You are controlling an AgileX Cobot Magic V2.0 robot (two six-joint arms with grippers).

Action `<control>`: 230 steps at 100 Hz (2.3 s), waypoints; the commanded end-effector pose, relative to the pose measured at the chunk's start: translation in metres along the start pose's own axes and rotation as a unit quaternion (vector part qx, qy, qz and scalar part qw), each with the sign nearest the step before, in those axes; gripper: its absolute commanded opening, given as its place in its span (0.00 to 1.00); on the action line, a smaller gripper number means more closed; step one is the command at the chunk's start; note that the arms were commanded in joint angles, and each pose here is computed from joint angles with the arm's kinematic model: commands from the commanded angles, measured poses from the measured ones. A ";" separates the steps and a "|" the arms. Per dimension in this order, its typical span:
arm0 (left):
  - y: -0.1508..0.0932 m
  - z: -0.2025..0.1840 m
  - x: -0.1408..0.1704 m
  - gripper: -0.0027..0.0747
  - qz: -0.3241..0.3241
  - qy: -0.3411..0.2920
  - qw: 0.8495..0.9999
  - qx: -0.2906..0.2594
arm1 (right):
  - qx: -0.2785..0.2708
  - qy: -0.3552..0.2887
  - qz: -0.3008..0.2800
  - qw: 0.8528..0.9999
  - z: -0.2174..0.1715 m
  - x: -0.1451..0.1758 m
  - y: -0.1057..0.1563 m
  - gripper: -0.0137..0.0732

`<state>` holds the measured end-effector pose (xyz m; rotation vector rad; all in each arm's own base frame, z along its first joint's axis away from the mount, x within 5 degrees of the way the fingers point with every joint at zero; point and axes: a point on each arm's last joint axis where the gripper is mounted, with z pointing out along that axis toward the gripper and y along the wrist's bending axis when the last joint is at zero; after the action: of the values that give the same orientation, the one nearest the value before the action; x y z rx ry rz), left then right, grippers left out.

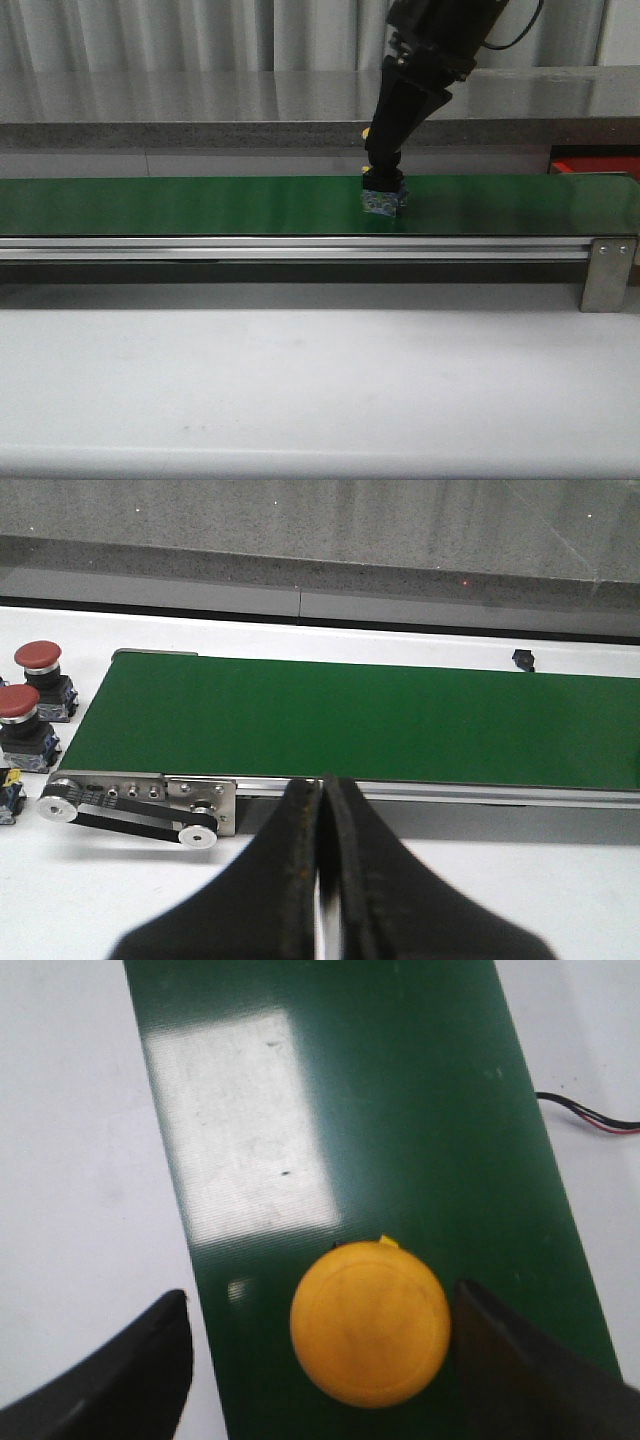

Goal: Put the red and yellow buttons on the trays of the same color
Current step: 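Grasp the yellow button with the right gripper, then carry the yellow button to the yellow tray and lower it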

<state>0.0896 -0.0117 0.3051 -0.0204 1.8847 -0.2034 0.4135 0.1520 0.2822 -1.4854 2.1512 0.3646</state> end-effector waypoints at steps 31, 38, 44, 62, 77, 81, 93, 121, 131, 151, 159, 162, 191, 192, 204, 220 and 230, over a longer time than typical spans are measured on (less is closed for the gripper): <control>-0.001 -0.002 -0.014 0.01 -0.007 -0.044 0.999 0.001 | 0.051 -0.017 0.007 0.999 -0.012 0.003 -0.017 0.75; -0.001 -0.002 -0.014 0.01 -0.007 -0.044 0.999 0.001 | 0.057 -0.016 0.015 0.998 -0.015 0.008 -0.022 0.66; -0.001 -0.002 -0.014 0.01 -0.007 -0.044 0.999 0.001 | 0.060 -0.015 0.025 0.998 -0.018 0.013 -0.026 0.53; -0.001 -0.002 -0.014 0.01 -0.007 -0.044 0.999 0.001 | 0.050 -0.027 0.056 0.997 -0.024 0.021 -0.032 0.29; -0.001 -0.002 -0.014 0.01 -0.007 -0.044 0.999 0.001 | 0.047 -0.036 0.060 0.996 -0.028 0.020 -0.031 0.29; -0.001 -0.002 -0.014 0.01 -0.007 -0.044 0.999 0.001 | 0.047 -0.035 0.058 0.997 -0.031 0.019 -0.030 0.29; -0.001 -0.002 -0.014 0.01 -0.007 -0.044 0.999 0.001 | 0.058 -0.039 0.066 0.995 -0.048 0.019 -0.028 0.29; -0.001 -0.002 -0.014 0.01 -0.007 -0.044 0.999 0.001 | 0.147 -0.033 0.142 0.978 -0.121 0.050 -0.039 0.29; -0.001 -0.002 -0.014 0.01 -0.007 -0.044 0.999 0.001 | 0.179 -0.036 0.173 0.968 -0.150 0.067 -0.043 0.29; -0.001 -0.002 -0.014 0.01 -0.007 -0.044 0.999 0.001 | 0.199 -0.027 0.244 0.949 -0.186 0.106 -0.046 0.29; -0.001 -0.002 -0.014 0.01 -0.007 -0.044 0.999 0.001 | 0.212 -0.024 0.280 0.936 -0.193 0.126 -0.048 0.29; -0.001 -0.002 -0.014 0.01 -0.007 -0.044 0.999 0.001 | 0.219 -0.025 0.297 0.929 -0.195 0.134 -0.047 0.29; -0.001 -0.002 -0.014 0.01 -0.007 -0.044 0.999 0.001 | 0.282 -0.019 0.416 0.865 -0.184 0.216 -0.036 0.29; -0.001 -0.002 -0.014 0.01 -0.007 -0.044 0.999 0.001 | 0.287 -0.020 0.417 0.862 -0.184 0.218 -0.036 0.29; -0.001 -0.002 -0.014 0.01 -0.007 -0.044 0.999 0.001 | 0.301 -0.013 0.434 0.849 -0.161 0.239 -0.033 0.29; -0.001 -0.002 -0.014 0.01 -0.007 -0.044 0.999 0.001 | 0.321 -0.007 0.446 0.835 -0.139 0.257 -0.027 0.29; -0.001 -0.002 -0.014 0.01 -0.007 -0.044 0.999 0.001 | 0.334 -0.006 0.449 0.829 -0.131 0.264 -0.026 0.29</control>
<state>0.0896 -0.0117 0.3051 -0.0204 1.8847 -0.2034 0.3304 -0.1262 0.2318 -0.0808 2.5858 -0.0098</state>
